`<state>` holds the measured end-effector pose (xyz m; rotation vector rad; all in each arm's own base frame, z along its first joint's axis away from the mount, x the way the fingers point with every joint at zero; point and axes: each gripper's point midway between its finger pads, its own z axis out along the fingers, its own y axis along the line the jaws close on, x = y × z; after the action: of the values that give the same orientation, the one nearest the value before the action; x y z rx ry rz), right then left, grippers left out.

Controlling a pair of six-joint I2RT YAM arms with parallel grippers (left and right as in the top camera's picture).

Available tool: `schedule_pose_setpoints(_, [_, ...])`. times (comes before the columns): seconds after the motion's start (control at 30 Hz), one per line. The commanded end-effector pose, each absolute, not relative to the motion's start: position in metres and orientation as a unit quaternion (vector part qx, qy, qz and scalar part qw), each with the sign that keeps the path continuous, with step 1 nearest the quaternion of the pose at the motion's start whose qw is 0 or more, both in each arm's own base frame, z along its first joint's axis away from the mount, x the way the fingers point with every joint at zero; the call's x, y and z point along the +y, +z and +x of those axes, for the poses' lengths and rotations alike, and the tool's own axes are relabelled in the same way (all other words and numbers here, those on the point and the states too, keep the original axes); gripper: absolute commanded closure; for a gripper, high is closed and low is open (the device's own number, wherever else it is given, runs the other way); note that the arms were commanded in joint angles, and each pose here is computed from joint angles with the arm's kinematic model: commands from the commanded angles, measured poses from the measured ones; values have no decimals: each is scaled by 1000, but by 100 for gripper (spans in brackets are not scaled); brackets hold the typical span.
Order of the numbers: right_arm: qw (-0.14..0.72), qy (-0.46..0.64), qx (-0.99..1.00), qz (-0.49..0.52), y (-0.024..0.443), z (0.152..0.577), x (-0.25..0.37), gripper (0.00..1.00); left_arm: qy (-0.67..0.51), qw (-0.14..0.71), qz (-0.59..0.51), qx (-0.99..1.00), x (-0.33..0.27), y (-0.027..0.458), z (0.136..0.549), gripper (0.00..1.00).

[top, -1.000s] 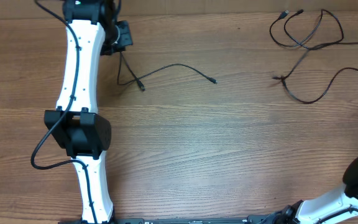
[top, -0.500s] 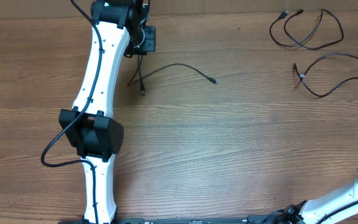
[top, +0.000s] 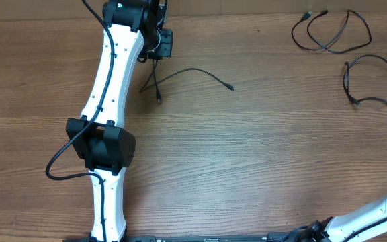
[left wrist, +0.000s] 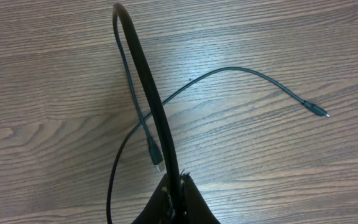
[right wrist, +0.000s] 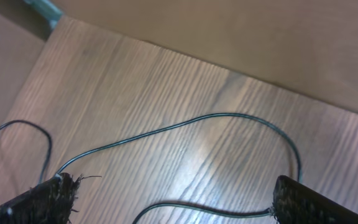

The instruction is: Untangle cables

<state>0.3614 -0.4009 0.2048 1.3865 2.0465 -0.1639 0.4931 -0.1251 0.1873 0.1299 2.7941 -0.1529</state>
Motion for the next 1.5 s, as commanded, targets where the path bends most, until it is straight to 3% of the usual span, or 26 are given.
schedule_pose_setpoints(0.0, [343,-18,788,510,214,374,-388,0,-60,182,62,979,-130,200,491,96])
schedule_pose_setpoints(0.4, [393,192,862,257,238,448,-270,0,-110,184,92,972,-150,203,490,96])
schedule_pose_setpoints(0.77, [375,325,867,52,255,497,-106,0,-266,233,379,855,-216,232,467,96])
schedule_pose_setpoints(0.93, [364,344,862,-76,255,499,-28,0,-330,270,487,762,-238,252,446,96])
schedule_pose_setpoints(1.1, [353,340,846,-212,249,488,38,0,-363,289,529,711,-247,264,432,96])
schedule_pose_setpoints(1.47, [356,330,775,-405,246,466,133,0,-329,232,603,688,-228,242,399,96])
